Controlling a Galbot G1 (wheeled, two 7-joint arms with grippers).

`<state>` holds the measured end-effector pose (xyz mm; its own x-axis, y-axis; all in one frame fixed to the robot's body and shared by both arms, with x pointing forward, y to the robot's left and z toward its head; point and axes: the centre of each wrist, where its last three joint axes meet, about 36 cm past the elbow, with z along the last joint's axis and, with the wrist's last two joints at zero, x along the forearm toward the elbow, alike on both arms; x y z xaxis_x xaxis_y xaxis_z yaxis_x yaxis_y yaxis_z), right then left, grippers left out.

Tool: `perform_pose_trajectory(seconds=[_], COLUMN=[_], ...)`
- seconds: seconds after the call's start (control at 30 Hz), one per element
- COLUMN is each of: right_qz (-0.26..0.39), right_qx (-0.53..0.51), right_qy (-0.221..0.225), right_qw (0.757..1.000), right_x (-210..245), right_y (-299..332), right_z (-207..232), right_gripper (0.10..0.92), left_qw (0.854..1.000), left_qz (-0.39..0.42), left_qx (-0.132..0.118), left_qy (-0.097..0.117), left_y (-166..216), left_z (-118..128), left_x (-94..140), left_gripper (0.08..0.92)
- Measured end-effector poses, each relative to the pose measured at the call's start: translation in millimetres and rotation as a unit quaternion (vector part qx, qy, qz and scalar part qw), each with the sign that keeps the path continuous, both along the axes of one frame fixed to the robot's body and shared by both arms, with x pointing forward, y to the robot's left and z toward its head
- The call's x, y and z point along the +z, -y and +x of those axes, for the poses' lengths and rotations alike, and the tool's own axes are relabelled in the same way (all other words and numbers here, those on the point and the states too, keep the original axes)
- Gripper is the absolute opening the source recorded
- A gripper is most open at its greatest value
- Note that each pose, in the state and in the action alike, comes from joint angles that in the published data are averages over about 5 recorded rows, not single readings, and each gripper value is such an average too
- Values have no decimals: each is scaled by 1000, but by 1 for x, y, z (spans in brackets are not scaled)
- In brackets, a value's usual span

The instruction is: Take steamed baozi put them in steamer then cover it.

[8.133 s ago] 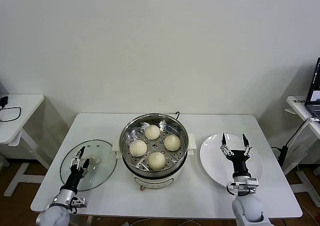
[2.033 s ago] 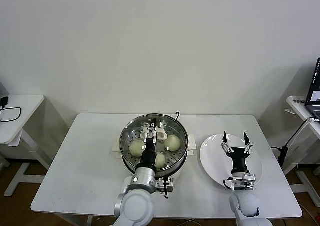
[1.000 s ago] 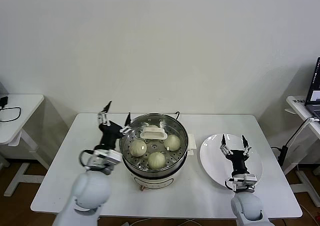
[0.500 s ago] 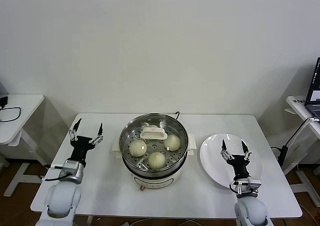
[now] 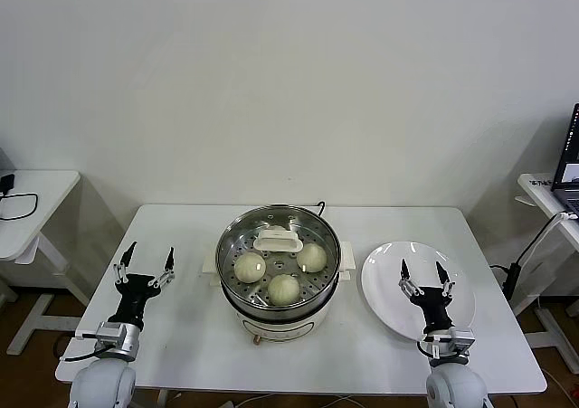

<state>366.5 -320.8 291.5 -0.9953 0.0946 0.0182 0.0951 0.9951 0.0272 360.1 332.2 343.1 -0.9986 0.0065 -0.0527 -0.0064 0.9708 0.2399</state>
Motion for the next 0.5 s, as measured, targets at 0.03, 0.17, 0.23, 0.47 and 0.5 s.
perform_pose_trajectory(seconds=[0.03, 0.17, 0.23, 0.47, 0.5], right_qz=[0, -1, -1, -6, -6], right_qx=[0, 1, 2, 6, 6], right_qy=[-1, -3, -3, -6, -6], right_qw=[1000, 1000, 1000, 1000, 1000], right_x=[0, 0, 0, -1, -1], right_y=[0, 0, 0, -2, -2], right_z=[0, 0, 0, -1, -1], right_gripper=[823, 823, 823, 823, 823], left_qw=[1000, 1000, 1000, 1000, 1000], left_qz=[-2, -6, -7, -10, -10], left_qx=[0, 1, 1, 0, 0], left_qy=[0, -1, -1, -1, -1], left_y=[0, -2, -3, -4, -4], left_z=[-1, -5, -6, -9, -10], left_x=[-2, -7, -8, -13, -13], left_gripper=[823, 823, 823, 823, 823])
